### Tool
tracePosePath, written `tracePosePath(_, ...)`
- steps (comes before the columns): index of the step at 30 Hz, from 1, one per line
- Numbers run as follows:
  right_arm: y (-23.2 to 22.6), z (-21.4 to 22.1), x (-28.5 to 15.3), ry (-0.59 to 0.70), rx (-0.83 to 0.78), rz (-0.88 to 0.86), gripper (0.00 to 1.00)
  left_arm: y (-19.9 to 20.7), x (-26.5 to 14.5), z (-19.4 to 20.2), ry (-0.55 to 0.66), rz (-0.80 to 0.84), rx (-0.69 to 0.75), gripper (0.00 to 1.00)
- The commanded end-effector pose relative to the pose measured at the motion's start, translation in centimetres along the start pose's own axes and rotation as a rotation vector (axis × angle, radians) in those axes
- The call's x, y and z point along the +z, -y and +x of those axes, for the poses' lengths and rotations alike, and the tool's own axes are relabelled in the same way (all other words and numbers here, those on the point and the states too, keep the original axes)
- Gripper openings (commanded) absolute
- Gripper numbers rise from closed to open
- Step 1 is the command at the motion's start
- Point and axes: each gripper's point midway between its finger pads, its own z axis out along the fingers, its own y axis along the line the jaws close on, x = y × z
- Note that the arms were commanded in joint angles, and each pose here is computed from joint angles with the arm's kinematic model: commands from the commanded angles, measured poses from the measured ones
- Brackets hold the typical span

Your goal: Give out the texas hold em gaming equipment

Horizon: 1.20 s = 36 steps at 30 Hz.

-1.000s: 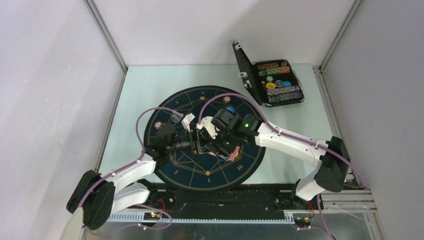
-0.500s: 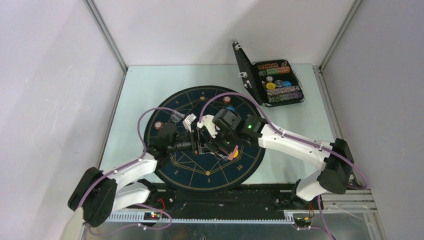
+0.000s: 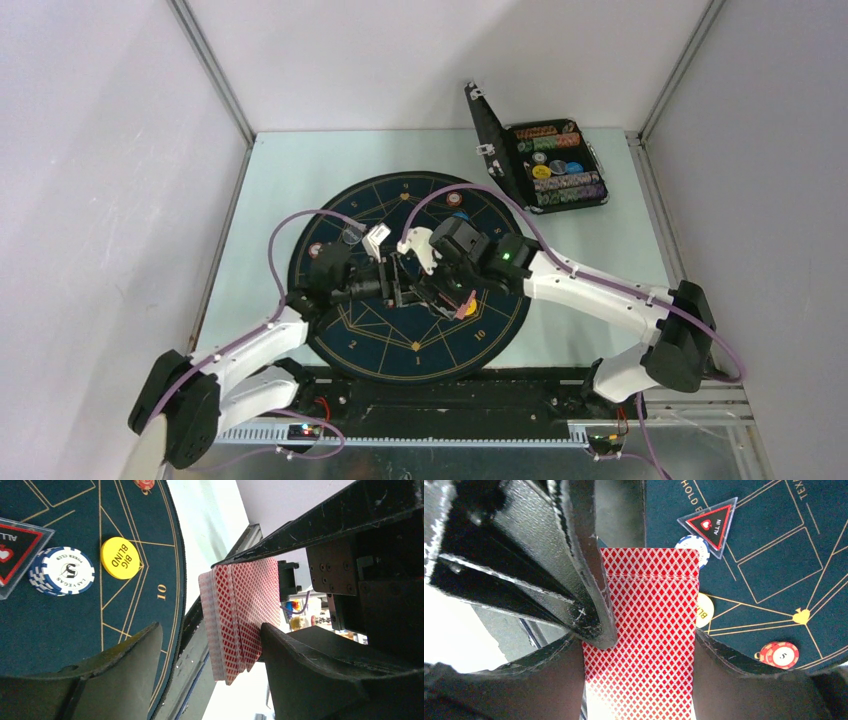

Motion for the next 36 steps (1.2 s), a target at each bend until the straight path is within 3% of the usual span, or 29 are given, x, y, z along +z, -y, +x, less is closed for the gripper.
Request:
tracePosePath(1, -0.2, -2.8, -2.0, 0.140, 0.001, 0.009, 0.00, 0.2, -0.5, -1.0, 0.033, -0.051, 0.073, 0.77)
tracePosePath(23, -0.1, -2.4, -2.4, 0.141, 0.000, 0.019, 0.00, -0.1, -1.9, -2.6, 0.097, -0.145, 0.098, 0.67)
tracePosePath(36, 0.0, -2.3, -2.2, 0.141, 0.001, 0.021, 0.00, 2.2, -1.9, -2.5, 0.098, -0.032, 0.082, 0.54)
